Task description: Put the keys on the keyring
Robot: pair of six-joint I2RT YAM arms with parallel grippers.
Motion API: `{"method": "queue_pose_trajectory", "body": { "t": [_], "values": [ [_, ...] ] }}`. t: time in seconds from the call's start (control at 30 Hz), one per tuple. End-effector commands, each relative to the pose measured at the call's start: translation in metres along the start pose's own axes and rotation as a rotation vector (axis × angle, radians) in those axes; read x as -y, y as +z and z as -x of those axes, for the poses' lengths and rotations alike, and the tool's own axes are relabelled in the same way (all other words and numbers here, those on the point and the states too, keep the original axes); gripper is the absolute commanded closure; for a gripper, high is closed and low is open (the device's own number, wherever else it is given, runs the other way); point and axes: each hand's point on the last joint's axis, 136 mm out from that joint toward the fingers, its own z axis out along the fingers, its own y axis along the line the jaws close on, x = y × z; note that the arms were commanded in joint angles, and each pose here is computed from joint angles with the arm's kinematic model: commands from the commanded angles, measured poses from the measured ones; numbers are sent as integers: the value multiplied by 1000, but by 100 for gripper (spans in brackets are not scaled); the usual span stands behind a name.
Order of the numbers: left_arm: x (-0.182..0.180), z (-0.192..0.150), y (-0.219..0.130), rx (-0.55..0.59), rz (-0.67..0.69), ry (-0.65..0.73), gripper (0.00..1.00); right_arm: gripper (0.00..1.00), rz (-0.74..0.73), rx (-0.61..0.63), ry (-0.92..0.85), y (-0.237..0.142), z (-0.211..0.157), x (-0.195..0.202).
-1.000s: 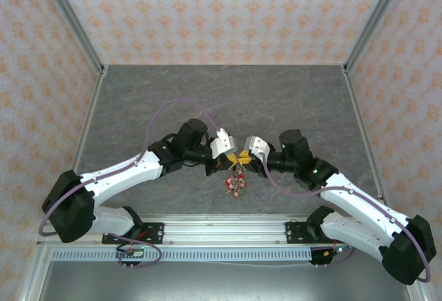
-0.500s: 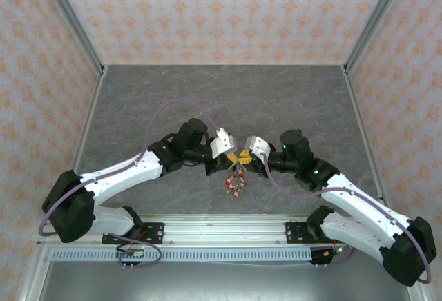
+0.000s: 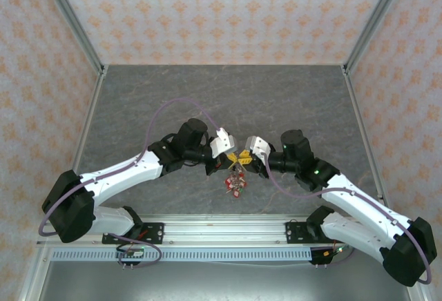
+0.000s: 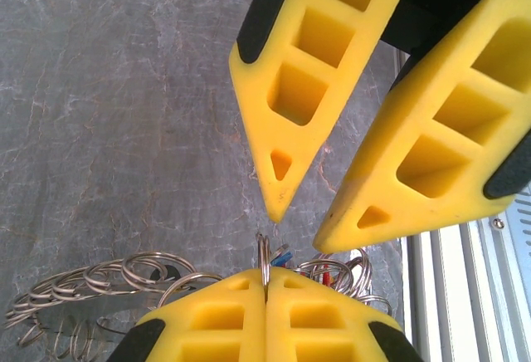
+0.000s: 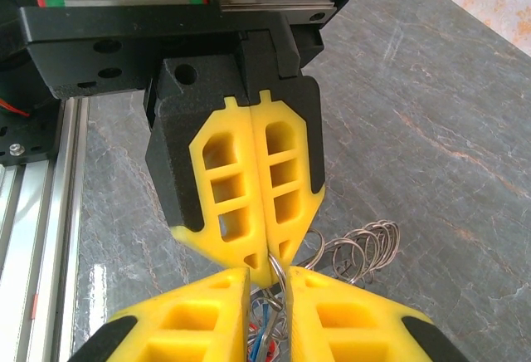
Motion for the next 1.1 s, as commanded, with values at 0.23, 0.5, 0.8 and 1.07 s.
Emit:
{"method": "queue_pose_trajectory", "body": {
  "t": [0.23,0.5,0.8,1.07],
  "values": [
    [0,32,-12,88,34,106,100,82,-58,32,-77,-10,18,7],
    [2,36,-15,110,28,114,100,82,-40,15,-73,-9,12,4],
    [6,39,-20,126,26,117,100,81,-18,-2,-69,0,7,5],
    [9,44,-22,145,14,116,100,88,-1,-22,-52,6,0,5]
  ]
}}
